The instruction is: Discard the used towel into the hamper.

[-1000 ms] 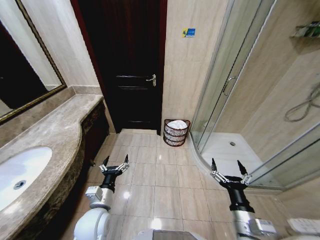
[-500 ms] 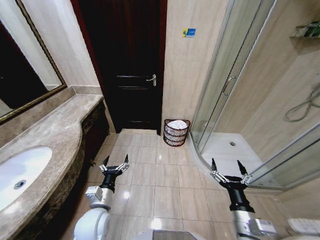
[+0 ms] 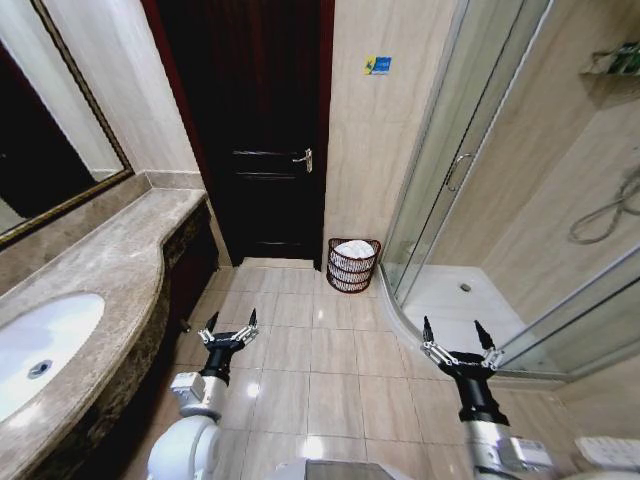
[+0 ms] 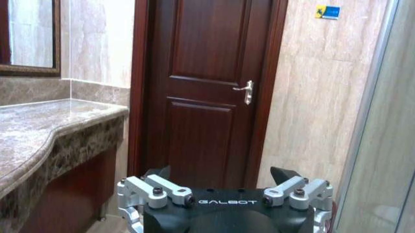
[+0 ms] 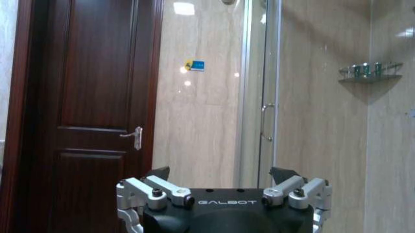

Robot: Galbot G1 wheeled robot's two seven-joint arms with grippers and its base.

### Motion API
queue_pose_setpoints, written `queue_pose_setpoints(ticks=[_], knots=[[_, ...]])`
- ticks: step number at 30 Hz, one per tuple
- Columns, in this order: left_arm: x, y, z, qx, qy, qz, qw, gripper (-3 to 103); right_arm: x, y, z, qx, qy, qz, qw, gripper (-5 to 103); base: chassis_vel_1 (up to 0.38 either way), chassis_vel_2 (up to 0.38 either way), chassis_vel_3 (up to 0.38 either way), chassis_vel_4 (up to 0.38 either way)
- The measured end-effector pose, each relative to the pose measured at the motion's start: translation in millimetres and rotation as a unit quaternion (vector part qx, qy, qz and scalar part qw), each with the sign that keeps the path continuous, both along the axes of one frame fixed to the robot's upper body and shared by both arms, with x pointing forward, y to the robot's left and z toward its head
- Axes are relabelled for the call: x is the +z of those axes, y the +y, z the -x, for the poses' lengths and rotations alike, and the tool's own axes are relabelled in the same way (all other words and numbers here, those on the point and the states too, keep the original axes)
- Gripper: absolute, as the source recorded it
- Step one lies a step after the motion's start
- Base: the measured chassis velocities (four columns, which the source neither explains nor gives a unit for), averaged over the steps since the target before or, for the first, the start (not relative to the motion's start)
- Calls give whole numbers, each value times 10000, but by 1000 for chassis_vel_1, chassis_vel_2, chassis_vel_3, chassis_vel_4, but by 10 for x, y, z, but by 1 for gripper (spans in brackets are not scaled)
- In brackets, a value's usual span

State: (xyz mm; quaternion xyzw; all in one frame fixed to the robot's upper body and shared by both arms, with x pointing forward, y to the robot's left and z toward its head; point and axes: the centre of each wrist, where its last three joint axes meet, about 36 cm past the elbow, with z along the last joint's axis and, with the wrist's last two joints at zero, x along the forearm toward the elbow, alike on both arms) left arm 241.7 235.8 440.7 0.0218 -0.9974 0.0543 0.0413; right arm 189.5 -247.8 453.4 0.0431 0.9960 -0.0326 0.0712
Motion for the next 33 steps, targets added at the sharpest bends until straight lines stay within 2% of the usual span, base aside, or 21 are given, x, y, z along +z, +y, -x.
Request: queue_pose_setpoints(ticks=[33], knots=[[0, 0, 0, 0, 0, 0, 10000, 100, 0, 0, 0, 0, 0, 0, 10000, 100, 0, 0, 0, 0]])
